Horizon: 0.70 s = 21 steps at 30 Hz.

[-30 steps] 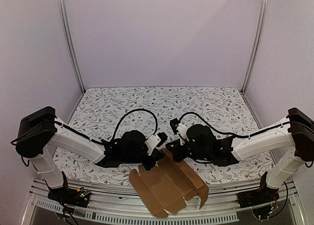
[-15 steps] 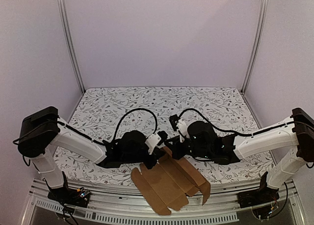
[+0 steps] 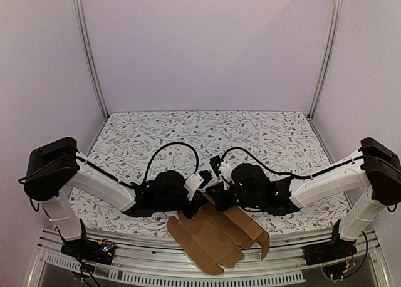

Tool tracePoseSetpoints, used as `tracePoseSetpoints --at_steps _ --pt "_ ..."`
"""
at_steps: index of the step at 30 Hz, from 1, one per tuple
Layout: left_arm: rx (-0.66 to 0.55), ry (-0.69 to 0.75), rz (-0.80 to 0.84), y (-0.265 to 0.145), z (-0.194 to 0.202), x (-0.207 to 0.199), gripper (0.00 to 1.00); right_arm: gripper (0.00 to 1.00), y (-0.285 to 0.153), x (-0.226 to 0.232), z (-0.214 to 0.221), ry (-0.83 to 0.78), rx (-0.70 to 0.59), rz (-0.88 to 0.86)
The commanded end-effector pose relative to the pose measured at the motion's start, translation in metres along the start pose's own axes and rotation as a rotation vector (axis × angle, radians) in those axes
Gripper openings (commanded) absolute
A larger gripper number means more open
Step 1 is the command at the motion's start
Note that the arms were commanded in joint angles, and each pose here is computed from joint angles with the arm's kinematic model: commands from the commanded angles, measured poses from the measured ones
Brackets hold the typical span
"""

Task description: Fold the paper box

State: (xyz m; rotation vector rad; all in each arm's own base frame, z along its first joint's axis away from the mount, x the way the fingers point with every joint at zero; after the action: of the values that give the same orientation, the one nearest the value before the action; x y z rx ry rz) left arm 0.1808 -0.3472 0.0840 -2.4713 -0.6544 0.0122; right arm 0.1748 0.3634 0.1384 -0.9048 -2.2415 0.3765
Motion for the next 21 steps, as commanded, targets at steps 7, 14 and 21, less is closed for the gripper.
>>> tracePoseSetpoints --at_steps 7,14,21 --pt "0.012 -0.01 0.006 0.003 0.009 -0.006 0.24 0.0 0.003 -0.008 0.017 -0.01 0.045 0.053" --pt "0.01 -0.017 0.004 0.006 0.011 -0.007 0.24 0.0 0.003 -0.008 0.017 -0.008 0.049 0.058" --pt "0.021 -0.023 0.013 0.009 0.016 -0.009 0.22 0.0 0.004 -0.005 0.018 -0.004 0.055 0.058"
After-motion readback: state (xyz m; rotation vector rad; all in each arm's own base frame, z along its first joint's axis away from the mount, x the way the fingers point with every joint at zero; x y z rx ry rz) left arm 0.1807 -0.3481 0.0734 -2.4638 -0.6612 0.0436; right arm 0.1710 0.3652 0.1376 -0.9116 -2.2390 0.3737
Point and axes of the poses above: each gripper's point midway between its finger pads, its own y axis out along the fingers, its own x axis along the line the jaws close on, z = x × y, the point moved 6 cm from there along -y, back along the fingers, and after that the axes turned 13 degrees about y, right-handed, at the moved point
